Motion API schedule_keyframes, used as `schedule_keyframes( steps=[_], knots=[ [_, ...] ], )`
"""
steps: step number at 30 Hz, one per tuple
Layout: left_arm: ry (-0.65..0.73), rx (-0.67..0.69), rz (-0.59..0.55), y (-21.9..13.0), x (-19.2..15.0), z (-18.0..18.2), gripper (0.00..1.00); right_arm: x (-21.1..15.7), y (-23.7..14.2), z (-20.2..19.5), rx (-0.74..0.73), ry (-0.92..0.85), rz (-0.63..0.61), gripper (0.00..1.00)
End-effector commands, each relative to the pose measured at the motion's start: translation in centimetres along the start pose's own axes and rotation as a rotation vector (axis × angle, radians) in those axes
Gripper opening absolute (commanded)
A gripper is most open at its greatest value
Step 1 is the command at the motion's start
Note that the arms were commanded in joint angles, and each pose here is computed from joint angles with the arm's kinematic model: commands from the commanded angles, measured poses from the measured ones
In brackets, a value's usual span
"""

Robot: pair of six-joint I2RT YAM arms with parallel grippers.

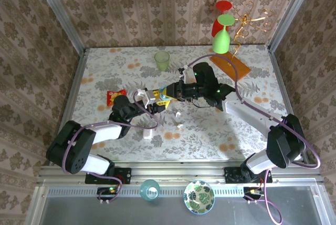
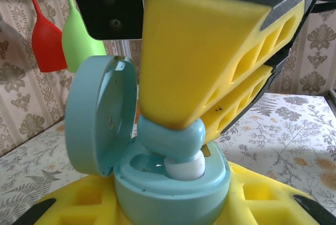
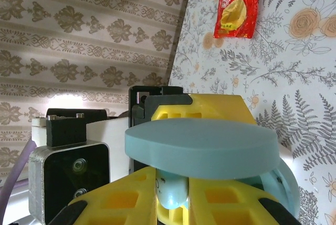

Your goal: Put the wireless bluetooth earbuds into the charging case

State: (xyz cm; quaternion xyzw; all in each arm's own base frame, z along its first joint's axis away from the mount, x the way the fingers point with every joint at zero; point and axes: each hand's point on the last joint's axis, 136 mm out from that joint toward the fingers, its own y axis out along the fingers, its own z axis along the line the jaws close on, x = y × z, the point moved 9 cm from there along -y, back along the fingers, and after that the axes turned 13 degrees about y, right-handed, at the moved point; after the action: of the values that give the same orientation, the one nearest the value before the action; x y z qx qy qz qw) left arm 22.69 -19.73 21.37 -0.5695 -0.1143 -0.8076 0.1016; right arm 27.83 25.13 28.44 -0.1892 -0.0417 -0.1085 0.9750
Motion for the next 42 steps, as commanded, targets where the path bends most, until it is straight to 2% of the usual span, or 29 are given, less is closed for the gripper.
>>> schedule_keyframes(
  steps=[1, 14, 19, 23, 27, 30, 34, 38, 42],
  knots=[
    [0.069, 0.013, -0.063, 0.4, 1.8, 0.7, 0.26, -0.1, 0.4, -0.2, -0.044, -0.01, -0.004, 0.19],
    [0.069, 0.016, -0.061, 0.3, 1.7, 0.6, 0.26, -0.3, -0.7, 0.2, -0.082, -0.059, -0.045, 0.32],
    [0.072, 0.026, -0.061, 0.2, 1.7, 0.6, 0.26, -0.6, -2.4, 1.2, -0.07, -0.133, -0.08, 0.39],
    [0.073, 0.033, -0.057, 0.0, 1.6, 0.7, 0.26, -1.1, -4.9, 2.1, -0.052, -0.225, -0.137, 0.45],
    [0.076, 0.04, -0.056, -0.3, 1.7, 0.7, 0.26, -0.3, -7.7, 0.8, -0.078, -0.219, -0.26, 0.47],
    [0.076, 0.043, -0.051, -0.6, 1.7, 0.7, 0.26, 1.1, -10.2, -1.8, -0.156, -0.171, -0.386, 0.49],
    [0.075, 0.043, -0.044, -0.8, 1.6, 0.6, 0.26, 3.6, -12.1, -6.3, -0.44, -0.127, -0.535, 0.5],
    [0.073, 0.036, -0.044, -0.7, 1.6, 0.6, 0.26, 6.5, -11.9, -9.7, -0.704, -0.133, -0.637, 0.52],
    [0.073, 0.032, -0.049, -0.7, 1.8, 0.6, 0.26, 9.7, -10.7, -12.5, -0.797, -0.083, -0.706, 0.52]
  ],
)
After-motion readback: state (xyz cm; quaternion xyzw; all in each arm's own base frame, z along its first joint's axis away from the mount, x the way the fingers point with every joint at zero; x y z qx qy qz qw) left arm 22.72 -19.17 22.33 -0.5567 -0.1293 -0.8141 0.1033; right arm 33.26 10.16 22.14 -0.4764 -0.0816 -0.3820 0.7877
